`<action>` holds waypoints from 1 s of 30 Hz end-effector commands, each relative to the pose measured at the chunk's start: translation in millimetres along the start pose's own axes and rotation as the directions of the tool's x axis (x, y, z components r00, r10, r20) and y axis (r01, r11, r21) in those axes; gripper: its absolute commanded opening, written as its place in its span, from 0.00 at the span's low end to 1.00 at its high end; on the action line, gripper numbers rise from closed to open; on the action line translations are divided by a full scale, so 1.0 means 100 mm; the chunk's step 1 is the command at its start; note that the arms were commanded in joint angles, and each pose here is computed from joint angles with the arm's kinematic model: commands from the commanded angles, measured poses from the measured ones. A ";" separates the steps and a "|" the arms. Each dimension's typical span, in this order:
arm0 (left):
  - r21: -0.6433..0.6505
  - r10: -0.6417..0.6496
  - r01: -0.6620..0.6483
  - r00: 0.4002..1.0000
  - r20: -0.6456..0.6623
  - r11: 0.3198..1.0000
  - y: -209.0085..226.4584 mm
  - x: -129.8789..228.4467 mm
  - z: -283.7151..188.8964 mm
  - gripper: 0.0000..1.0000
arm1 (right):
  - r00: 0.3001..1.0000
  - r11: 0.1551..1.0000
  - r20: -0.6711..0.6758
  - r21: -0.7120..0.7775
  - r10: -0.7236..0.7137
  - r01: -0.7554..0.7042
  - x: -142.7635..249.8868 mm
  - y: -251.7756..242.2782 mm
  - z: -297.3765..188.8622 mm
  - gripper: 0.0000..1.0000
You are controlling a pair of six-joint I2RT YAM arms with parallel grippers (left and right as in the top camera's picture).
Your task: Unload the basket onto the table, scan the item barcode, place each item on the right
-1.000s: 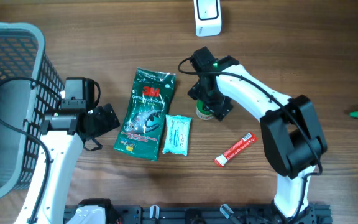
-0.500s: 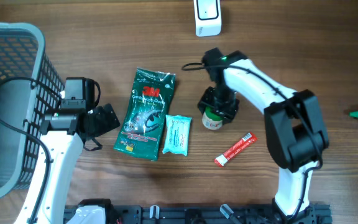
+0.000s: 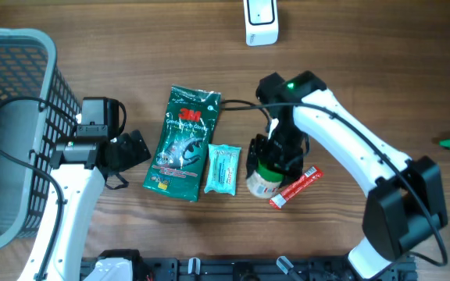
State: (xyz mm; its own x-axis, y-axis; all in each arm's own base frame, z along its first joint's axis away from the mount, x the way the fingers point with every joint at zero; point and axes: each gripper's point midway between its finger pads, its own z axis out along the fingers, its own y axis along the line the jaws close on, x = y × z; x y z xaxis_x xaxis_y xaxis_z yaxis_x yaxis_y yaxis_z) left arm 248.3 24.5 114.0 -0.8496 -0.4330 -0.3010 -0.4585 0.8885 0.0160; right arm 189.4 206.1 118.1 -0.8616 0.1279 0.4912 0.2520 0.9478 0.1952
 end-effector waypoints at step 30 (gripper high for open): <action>0.003 0.014 -0.014 1.000 -0.001 1.000 0.01 0.01 0.00 1.00 | 0.676 0.995 0.730 0.058 -0.098 0.081 -1.08 0.23 -0.90 0.66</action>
State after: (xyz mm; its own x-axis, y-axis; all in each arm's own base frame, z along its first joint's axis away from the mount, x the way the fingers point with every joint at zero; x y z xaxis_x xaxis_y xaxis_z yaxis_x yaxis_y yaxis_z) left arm 248.3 24.5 114.0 -0.8497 -0.4330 -0.3007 -0.4585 0.8885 0.0162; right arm 323.8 196.3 153.5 -0.9330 0.2173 -0.2870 0.1479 0.9583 0.2447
